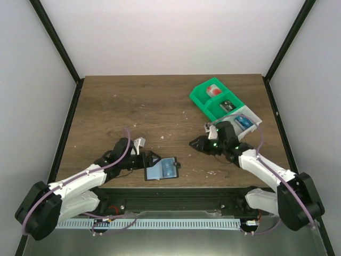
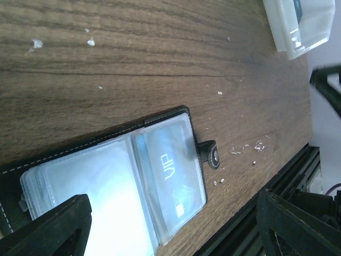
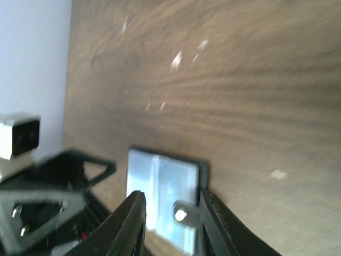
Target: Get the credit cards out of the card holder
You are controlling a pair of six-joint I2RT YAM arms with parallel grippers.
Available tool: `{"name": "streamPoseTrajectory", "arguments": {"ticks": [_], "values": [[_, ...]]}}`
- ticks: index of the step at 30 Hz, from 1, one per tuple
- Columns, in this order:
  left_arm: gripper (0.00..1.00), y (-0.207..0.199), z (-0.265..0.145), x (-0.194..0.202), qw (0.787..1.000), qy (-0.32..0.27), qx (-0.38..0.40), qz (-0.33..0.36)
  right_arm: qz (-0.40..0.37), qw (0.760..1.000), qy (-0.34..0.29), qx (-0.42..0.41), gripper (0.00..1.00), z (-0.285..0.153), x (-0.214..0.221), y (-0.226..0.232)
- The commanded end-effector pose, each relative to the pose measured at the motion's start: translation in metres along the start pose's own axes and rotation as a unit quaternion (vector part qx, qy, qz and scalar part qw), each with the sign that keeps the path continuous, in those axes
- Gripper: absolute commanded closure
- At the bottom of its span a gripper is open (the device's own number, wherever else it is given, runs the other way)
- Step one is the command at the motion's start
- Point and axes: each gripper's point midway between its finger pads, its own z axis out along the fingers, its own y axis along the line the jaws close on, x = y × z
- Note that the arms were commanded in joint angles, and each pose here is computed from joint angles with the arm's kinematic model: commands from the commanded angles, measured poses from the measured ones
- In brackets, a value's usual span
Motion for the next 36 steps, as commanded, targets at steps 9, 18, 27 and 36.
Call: {"name": "streamPoseTrajectory", "arguments": {"ticks": [9, 18, 27, 36], "values": [[0.1, 0.015, 0.004, 0.012, 0.998, -0.01, 0.024, -0.053, -0.099, 0.99, 0.074, -0.065, 0.68, 0.036, 0.106, 0.082], [0.09, 0.011, -0.001, 0.014, 0.995, -0.019, 0.058, -0.078, -0.117, 0.987, 0.105, -0.036, 0.68, 0.056, 0.133, 0.067], [0.08, 0.016, -0.004, 0.012, 0.995, -0.035, 0.054, -0.075, -0.126, 0.987, 0.092, 0.022, 0.67, 0.073, 0.125, 0.046], [0.07, 0.017, -0.002, 0.016, 0.995, -0.026, 0.06, -0.076, -0.112, 0.987, 0.093, 0.068, 0.66, 0.081, 0.131, 0.016]]}}
